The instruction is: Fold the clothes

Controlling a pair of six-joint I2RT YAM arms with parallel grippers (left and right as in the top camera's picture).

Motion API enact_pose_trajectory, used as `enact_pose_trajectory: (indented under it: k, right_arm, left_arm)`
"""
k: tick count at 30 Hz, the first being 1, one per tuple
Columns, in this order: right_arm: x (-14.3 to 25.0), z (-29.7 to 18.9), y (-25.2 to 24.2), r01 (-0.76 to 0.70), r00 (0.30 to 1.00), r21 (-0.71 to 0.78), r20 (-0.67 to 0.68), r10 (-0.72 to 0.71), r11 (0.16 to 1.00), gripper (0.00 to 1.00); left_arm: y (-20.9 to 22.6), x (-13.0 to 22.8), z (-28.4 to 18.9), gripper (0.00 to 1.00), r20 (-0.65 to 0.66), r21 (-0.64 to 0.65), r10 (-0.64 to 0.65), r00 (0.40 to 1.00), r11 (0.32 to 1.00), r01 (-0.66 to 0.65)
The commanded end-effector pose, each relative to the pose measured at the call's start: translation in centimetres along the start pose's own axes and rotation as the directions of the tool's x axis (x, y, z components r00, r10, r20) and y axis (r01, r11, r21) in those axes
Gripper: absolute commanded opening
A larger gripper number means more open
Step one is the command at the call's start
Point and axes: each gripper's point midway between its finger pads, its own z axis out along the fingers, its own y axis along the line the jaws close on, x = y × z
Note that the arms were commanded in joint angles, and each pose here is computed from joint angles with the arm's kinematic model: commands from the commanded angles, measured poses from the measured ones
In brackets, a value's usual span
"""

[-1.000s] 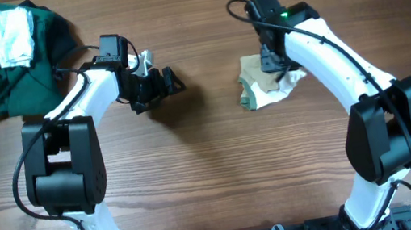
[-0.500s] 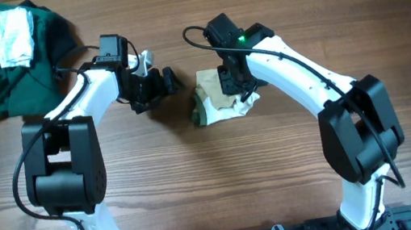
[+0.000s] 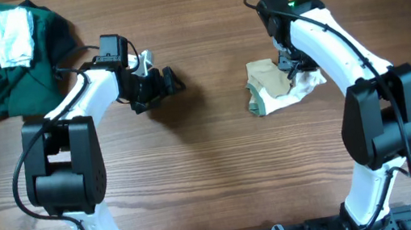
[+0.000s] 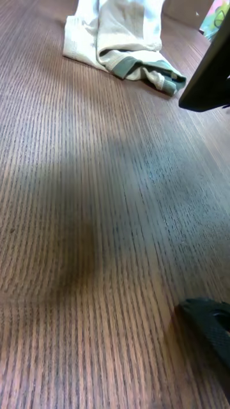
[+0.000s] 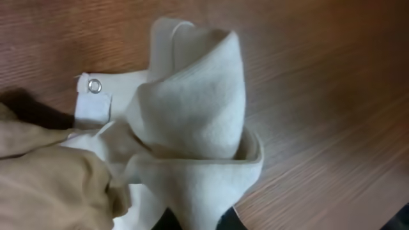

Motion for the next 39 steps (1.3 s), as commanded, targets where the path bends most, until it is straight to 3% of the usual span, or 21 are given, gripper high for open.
enact_pose_trajectory:
  k: [1,4,10,13,15,17,20,23,28,33,39]
  right_arm:
    - [0.1,-1.1,2.1,0.085,0.996,-0.027,0.021,-0.085,0.996,0.06]
    - [1.1,-2.5,4.6,0.147,0.988,-0.054,0.049,-0.144,0.988,0.10]
    - [4.5,-5.9,12.7,0.280,0.959,-0.255,0.106,-0.261,0.925,0.15]
    - [5.4,-6.3,14.5,0.309,0.951,-0.332,0.098,-0.293,0.891,0.32]
    - [5.9,-6.4,15.6,0.338,0.940,-0.381,0.095,-0.327,0.861,0.58]
    - [6.4,-6.6,16.9,0.373,0.924,-0.443,0.100,-0.368,0.815,0.77]
    - [6.9,-6.3,18.0,0.363,0.924,-0.484,0.079,-0.374,0.796,0.79]
    - [6.9,-6.4,18.3,0.358,0.926,-0.497,0.080,-0.370,0.790,0.74]
    - [5.1,-7.3,16.8,0.262,0.963,-0.493,0.083,-0.255,0.830,0.73]
    - [6.7,-10.4,18.8,0.280,0.946,-0.681,0.073,-0.317,0.677,0.74]
    - [8.2,-8.3,19.0,0.223,0.953,-0.676,-0.001,-0.303,0.703,0.74]
  left_arm:
    - [1.6,0.3,0.8,0.94,-0.005,-0.057,-0.009,1.000,0.998,0.008]
    - [1.6,0.2,0.8,0.94,-0.003,-0.056,-0.007,1.000,0.998,0.006]
    - [1.6,0.3,0.8,0.95,-0.004,-0.057,-0.007,1.000,0.998,0.007]
    - [1.6,0.3,0.8,0.95,-0.006,-0.057,-0.009,1.000,0.998,0.008]
    - [1.6,0.3,0.8,0.95,-0.006,-0.057,-0.009,1.000,0.998,0.008]
    - [1.6,0.3,0.8,0.95,-0.006,-0.057,-0.009,1.000,0.998,0.008]
    - [1.6,0.3,0.8,0.95,-0.006,-0.057,-0.009,1.000,0.998,0.008]
    - [1.6,0.3,0.8,0.95,-0.006,-0.057,-0.009,1.000,0.998,0.008]
    - [1.6,0.3,0.8,0.95,-0.006,-0.057,-0.008,1.000,0.998,0.008]
    - [1.5,0.1,0.8,0.95,0.003,-0.055,-0.003,1.000,0.998,0.003]
    - [1.5,0.0,0.8,0.95,0.005,-0.054,-0.001,1.000,0.999,0.002]
